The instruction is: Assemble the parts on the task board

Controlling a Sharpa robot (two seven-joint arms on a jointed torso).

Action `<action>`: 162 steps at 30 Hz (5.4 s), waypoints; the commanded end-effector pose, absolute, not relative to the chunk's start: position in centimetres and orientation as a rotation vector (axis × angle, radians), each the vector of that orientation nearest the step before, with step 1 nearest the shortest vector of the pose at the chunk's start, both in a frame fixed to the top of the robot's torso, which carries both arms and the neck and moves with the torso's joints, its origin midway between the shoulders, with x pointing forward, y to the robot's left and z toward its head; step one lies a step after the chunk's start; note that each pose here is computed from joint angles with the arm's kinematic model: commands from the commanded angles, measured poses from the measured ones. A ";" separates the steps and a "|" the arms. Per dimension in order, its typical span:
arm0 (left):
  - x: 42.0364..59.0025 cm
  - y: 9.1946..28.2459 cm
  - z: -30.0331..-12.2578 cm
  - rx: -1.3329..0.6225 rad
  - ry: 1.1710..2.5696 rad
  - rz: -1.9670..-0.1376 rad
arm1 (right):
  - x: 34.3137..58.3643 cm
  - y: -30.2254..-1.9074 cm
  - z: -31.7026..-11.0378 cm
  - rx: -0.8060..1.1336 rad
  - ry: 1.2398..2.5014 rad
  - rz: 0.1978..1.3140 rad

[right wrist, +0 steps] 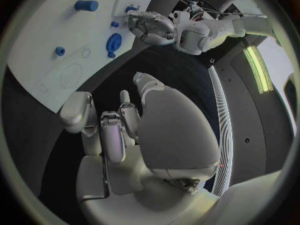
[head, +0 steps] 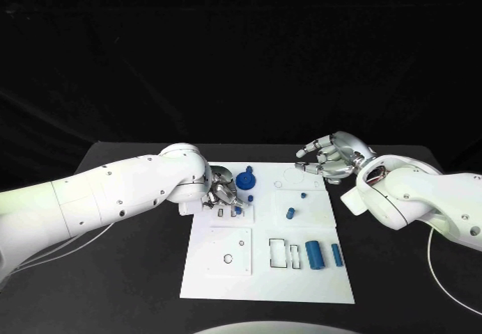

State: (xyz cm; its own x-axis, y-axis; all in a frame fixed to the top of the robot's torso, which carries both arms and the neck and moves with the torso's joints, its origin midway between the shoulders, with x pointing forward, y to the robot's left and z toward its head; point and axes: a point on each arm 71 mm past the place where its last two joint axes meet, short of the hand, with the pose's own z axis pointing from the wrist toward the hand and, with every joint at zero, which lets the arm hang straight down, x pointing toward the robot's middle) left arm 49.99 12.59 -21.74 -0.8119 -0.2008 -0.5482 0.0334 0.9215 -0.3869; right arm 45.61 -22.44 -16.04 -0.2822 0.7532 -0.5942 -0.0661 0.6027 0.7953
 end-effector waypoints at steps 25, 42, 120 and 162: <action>49.3 14.5 -20.8 -0.305 2.411 -0.744 | 45.6 -22.4 -16.2 0.548 1.674 0.888; 48.5 14.8 -21.0 -0.138 2.321 -0.595 | 45.6 -22.5 -16.0 0.539 1.640 0.889; 47.6 13.5 -22.8 -0.019 2.383 -0.458 | 45.5 -22.4 -15.8 0.517 1.616 0.896; 47.8 13.1 -23.2 -0.010 2.408 -0.444 | 45.4 -22.4 -15.8 0.516 1.618 0.898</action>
State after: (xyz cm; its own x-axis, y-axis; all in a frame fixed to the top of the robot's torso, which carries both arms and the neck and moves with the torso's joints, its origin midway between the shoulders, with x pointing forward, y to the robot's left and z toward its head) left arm 48.33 13.42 -22.55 -0.7404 -0.1513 -0.6550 0.0961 0.9405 -0.3259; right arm 45.51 -22.57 -15.87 -0.2413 0.7505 -0.6153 -0.1176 0.6067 0.7862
